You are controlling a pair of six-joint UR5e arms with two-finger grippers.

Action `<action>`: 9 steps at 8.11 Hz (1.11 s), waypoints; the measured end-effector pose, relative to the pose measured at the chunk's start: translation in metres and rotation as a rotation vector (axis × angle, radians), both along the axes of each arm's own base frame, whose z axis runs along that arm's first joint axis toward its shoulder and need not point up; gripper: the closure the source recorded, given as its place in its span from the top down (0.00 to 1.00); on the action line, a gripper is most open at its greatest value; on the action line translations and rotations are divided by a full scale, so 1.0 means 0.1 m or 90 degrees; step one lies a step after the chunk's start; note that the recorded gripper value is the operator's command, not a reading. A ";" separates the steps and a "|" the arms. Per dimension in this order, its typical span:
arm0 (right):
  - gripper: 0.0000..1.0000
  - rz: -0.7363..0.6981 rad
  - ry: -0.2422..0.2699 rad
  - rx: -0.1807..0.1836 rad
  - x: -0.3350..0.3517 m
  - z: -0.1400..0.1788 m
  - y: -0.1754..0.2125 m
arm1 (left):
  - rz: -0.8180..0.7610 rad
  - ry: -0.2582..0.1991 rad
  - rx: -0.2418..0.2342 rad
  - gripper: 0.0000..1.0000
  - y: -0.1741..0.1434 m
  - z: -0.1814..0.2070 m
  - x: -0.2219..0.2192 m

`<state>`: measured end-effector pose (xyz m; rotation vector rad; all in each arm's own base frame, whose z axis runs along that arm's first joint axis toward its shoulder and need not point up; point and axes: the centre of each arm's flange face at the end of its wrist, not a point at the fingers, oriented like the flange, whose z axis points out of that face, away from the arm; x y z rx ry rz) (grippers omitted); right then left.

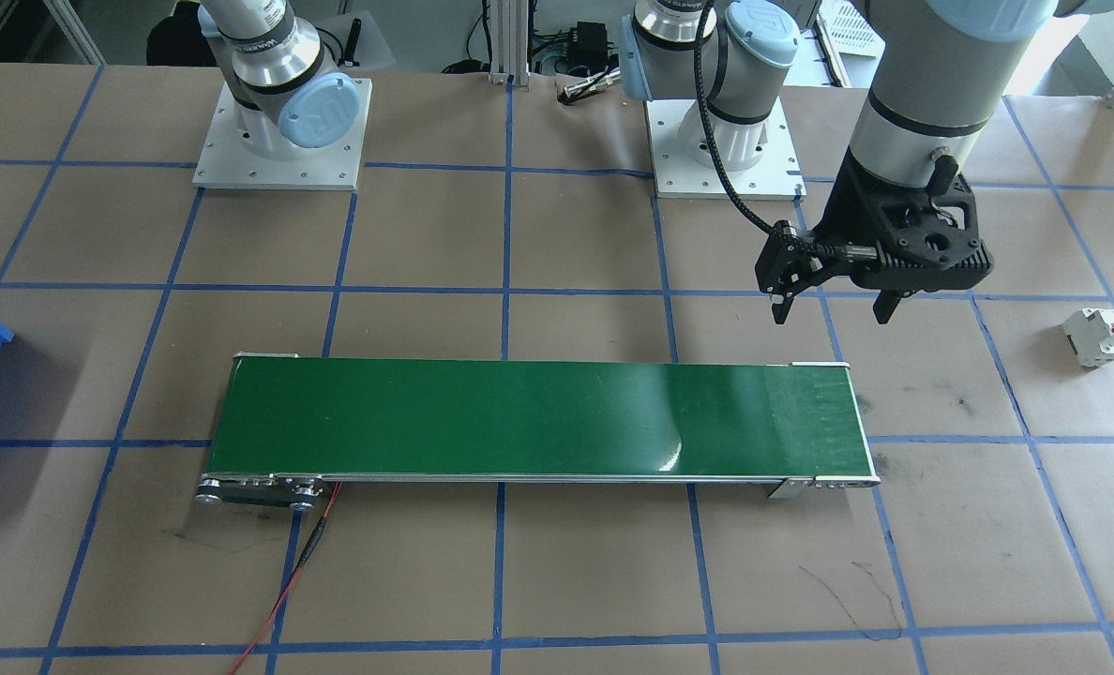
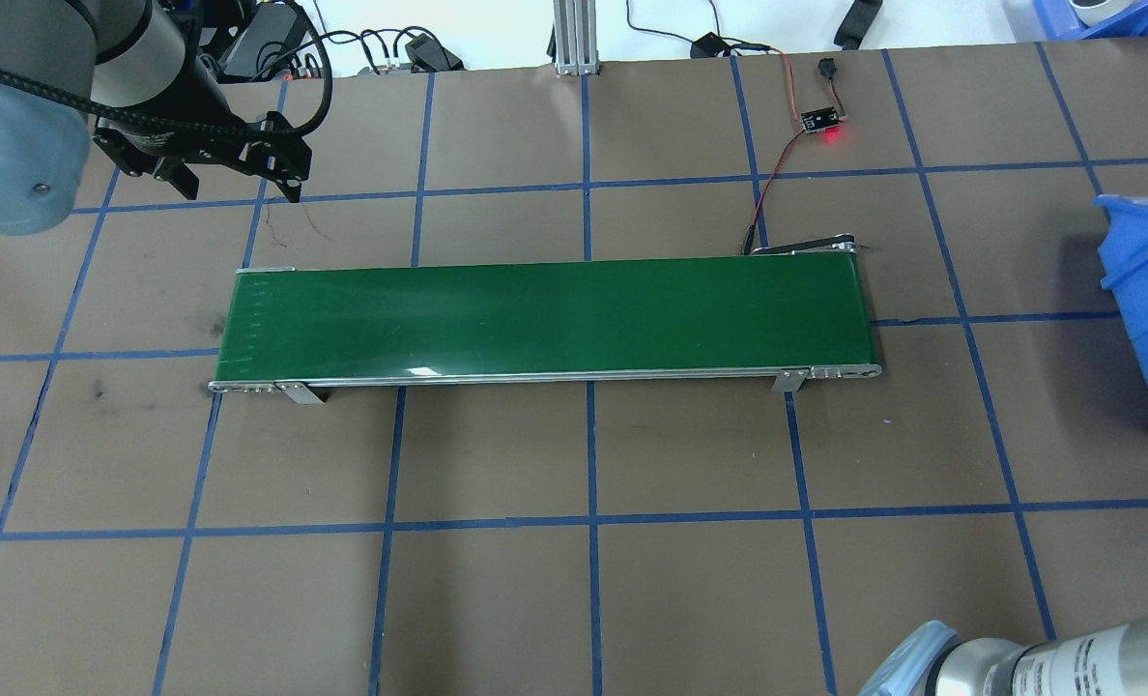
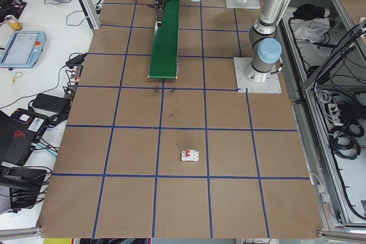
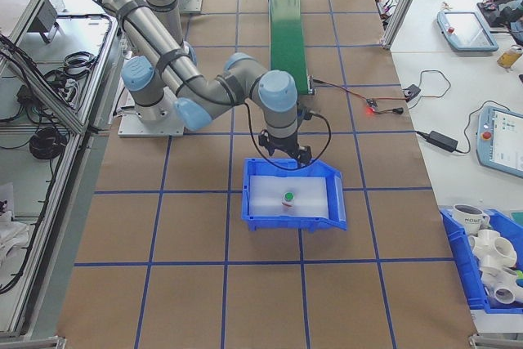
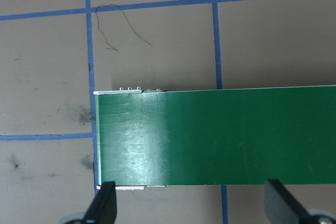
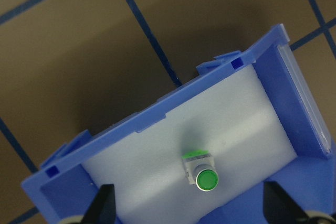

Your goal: Move button from left to right

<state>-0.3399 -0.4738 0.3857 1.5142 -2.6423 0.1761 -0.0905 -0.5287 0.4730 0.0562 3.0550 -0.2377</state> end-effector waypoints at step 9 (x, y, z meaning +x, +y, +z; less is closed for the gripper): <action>1.00 -0.529 -0.043 -0.022 4.35 1.33 -0.24 | -0.023 0.045 -0.010 1.00 0.20 0.17 -0.29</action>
